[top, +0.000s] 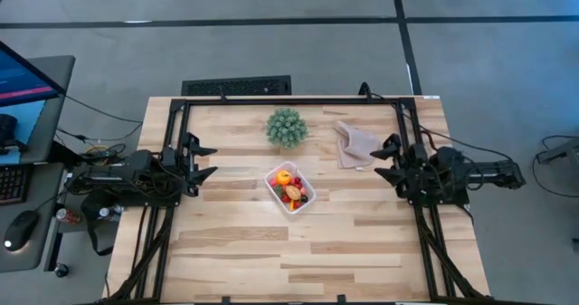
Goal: Pick and placing Produce into tupperware
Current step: Return to Home Position
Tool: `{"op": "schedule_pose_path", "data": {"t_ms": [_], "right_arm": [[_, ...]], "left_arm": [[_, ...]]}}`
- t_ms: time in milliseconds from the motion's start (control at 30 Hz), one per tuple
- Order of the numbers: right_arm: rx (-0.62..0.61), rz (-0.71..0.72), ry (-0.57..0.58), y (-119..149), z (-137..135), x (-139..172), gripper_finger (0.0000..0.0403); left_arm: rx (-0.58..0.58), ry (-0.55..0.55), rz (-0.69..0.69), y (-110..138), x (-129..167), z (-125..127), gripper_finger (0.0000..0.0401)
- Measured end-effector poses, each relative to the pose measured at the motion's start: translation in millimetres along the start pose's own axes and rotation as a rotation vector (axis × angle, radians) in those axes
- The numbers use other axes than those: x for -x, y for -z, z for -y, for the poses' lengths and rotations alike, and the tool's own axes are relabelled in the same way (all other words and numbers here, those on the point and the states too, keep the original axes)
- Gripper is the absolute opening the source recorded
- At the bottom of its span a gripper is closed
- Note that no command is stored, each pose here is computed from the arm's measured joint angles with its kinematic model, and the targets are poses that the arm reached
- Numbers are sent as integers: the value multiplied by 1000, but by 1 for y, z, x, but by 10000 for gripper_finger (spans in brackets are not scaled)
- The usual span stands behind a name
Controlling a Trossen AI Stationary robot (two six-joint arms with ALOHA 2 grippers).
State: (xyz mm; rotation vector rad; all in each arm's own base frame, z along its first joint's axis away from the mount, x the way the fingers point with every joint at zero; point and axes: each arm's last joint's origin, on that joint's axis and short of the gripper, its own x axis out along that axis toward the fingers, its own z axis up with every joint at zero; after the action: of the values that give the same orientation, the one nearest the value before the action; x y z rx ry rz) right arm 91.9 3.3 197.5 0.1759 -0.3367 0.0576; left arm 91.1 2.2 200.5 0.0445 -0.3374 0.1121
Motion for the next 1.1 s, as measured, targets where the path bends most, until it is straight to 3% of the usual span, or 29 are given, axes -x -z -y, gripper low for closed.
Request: {"op": "schedule_pose_path", "data": {"t_ms": [600,900,1100], "right_arm": [[-9,-315,76,30,6,5,244],[22,-319,68,31,6,5,244],[23,-319,68,31,6,5,244]], "left_arm": [[-1,5,-147,14,1,1,240],[32,30,-279,27,4,2,240],[3,91,-289,29,4,4,240]]}}
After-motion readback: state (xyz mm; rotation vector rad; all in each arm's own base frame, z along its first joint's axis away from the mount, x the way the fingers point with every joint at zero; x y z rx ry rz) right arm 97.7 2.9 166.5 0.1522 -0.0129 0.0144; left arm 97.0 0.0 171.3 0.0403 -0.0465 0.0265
